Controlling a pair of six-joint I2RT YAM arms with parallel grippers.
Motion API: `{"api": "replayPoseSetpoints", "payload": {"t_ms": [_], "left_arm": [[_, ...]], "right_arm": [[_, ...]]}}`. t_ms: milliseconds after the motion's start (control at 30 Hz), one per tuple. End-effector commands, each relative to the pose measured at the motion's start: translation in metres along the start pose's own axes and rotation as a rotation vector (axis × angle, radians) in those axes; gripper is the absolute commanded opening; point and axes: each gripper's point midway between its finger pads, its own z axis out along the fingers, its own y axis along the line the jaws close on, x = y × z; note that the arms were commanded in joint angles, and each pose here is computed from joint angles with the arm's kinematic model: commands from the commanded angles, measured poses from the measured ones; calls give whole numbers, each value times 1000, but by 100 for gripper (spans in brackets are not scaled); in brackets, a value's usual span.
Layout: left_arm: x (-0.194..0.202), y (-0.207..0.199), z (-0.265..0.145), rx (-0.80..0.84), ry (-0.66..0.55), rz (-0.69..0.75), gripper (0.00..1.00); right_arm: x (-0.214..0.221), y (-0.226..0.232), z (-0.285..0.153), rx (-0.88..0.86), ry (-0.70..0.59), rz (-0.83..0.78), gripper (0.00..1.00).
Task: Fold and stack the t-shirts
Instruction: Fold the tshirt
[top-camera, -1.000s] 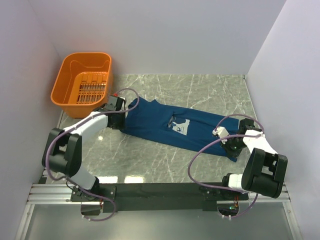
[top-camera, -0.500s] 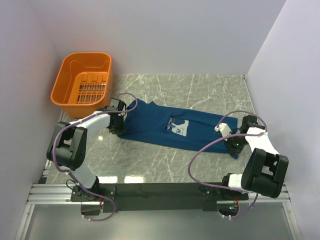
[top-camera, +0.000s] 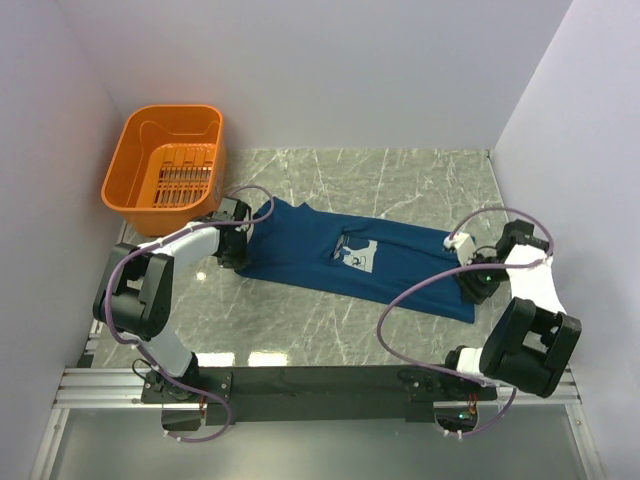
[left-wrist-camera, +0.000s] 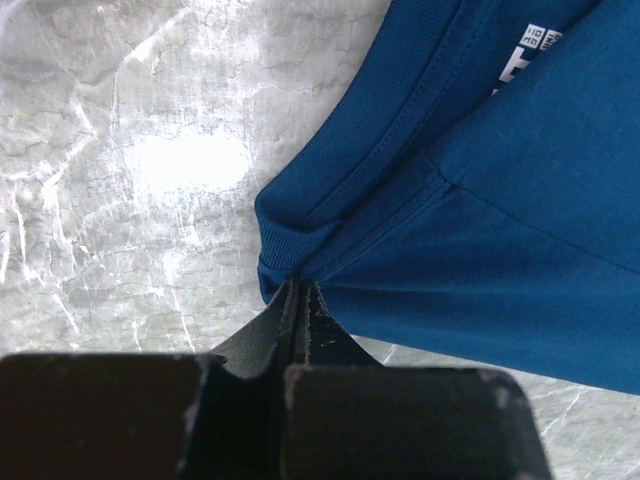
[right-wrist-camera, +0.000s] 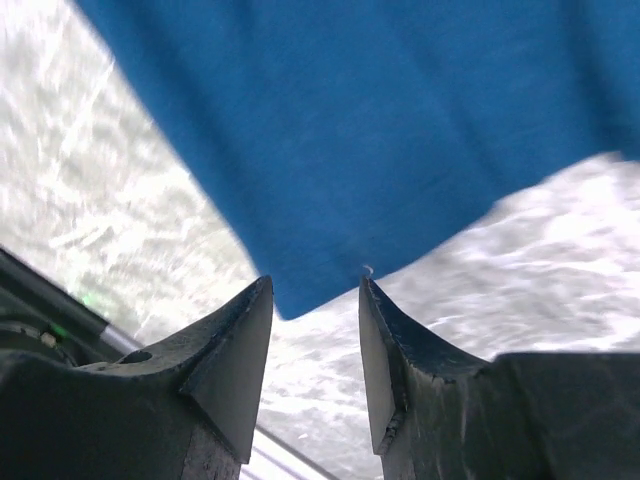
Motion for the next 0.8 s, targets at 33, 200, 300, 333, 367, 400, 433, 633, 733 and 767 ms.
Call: {"api": "replayPoseSetpoints", "payload": {"t_ms": [33,200,300,333,367,400,433,633,733,767], "left_arm": [[2,-3,1,24,24,10,1],[0,-6,-2,43,18,15,1],[-1,-8,-3,56,15,19,1],[-1,-9,-3,58,17,21,1],[-1,-9,-3,59,18,21,1],[-2,-9,-3,61,17,21,1],[0,-10,-2,65,21,21,1],[1,-10,-1,68,26,23,1],[1,-10,-1,67,27,22,1],[2,-10,-1,67,29,22,1]], "right_arm": [[-22,-15,-6,3,-82,115,47],[-19,-24,8,-35,-67,173,46],[-17,-21,14,-68,-54,170,45],[-16,-20,16,-74,-47,169,45],[-16,-19,18,-77,-41,167,45],[-13,-20,20,-73,-24,169,45],[-12,-20,22,-76,-18,169,45],[-3,-21,36,-67,22,181,43],[-3,-21,42,-63,33,177,42],[-1,-19,44,-65,38,178,41]]}}
